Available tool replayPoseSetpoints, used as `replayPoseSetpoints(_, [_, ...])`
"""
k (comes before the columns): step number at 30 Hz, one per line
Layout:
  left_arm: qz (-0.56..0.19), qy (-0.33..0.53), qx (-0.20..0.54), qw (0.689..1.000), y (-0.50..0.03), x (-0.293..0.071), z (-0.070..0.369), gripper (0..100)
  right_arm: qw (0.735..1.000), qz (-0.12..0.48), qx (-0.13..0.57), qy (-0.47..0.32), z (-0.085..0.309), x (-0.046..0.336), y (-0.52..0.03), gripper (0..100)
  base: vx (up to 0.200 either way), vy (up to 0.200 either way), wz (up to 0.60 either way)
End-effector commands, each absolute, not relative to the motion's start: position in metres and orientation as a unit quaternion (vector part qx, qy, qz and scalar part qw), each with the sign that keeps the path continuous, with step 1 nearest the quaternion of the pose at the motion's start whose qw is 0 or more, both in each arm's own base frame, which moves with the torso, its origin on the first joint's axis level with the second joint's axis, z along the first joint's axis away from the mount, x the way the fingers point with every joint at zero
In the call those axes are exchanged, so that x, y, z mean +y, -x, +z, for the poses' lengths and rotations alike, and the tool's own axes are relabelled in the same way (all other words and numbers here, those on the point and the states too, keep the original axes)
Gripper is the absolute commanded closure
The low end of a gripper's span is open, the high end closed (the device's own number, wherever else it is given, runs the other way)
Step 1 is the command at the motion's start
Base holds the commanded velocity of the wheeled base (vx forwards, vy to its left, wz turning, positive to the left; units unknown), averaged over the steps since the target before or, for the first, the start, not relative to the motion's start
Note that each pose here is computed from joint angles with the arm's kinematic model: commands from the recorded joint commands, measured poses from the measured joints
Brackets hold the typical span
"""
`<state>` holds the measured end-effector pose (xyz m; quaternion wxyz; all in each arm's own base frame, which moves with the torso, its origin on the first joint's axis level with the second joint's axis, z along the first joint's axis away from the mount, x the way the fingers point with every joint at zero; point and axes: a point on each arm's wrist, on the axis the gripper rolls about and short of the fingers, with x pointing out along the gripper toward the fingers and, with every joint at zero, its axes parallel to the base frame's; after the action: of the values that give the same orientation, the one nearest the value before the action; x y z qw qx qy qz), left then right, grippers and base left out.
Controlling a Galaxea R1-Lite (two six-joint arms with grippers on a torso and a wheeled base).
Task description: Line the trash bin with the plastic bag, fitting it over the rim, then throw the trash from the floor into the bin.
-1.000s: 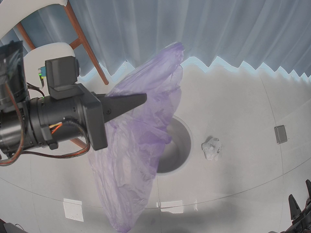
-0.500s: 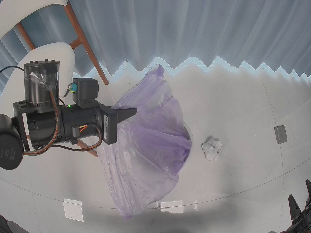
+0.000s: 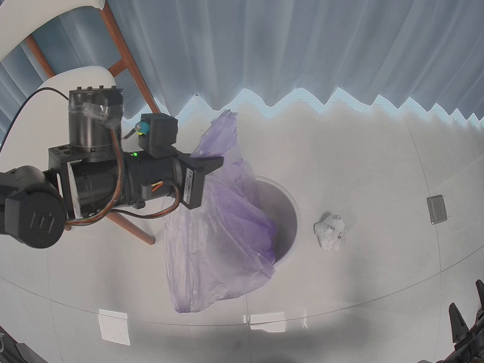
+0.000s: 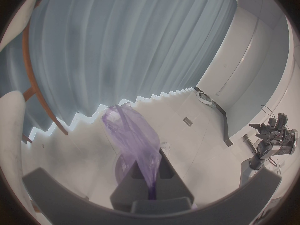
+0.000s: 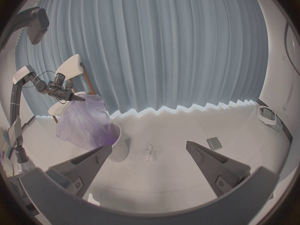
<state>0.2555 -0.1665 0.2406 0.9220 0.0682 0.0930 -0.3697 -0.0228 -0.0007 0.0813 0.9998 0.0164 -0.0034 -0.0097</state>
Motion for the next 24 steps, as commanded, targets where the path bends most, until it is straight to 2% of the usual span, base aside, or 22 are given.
replayPoseSetpoints(1, [-0.38, -0.076, 0.105, 0.916, -0.272, -0.183, 0.229, 100, 1.0, -0.01, -0.002, -0.015, 0.076, -0.001, 0.023, 0, 0.0, 0.0, 0.0])
replayPoseSetpoints(9, [-0.392, -0.081, 0.118, 0.909, -0.279, -0.207, 0.211, 100, 1.0, -0.007, -0.001, 0.001, 0.076, -0.001, 0.023, 0, 0.0, 0.0, 0.0])
replayPoseSetpoints(20, [-0.336, -0.122, 0.133, 0.924, -0.271, -0.254, 0.19, 100, 1.0, -0.005, -0.002, -0.008, 0.076, 0.0, 0.023, 0, 0.0, 0.0, 0.0])
replayPoseSetpoints(21, [-0.338, -0.129, 0.133, 0.923, -0.268, -0.257, 0.189, 100, 1.0, -0.003, -0.009, -0.009, 0.078, 0.0, 0.023, 0, 0.0, 0.0, 0.0])
replayPoseSetpoints(23, [-0.346, -0.152, 0.137, 0.916, -0.264, -0.262, 0.181, 100, 0.999, 0.015, -0.049, -0.015, 0.104, 0.0, 0.028, 0, 0.0, 0.0, 0.0])
replayPoseSetpoints(24, [-0.352, -0.174, 0.138, 0.909, -0.262, -0.262, 0.174, 100, 0.998, 0.031, -0.044, -0.024, 0.122, 0.0, 0.026, 0, 0.0, 0.0, 0.0])
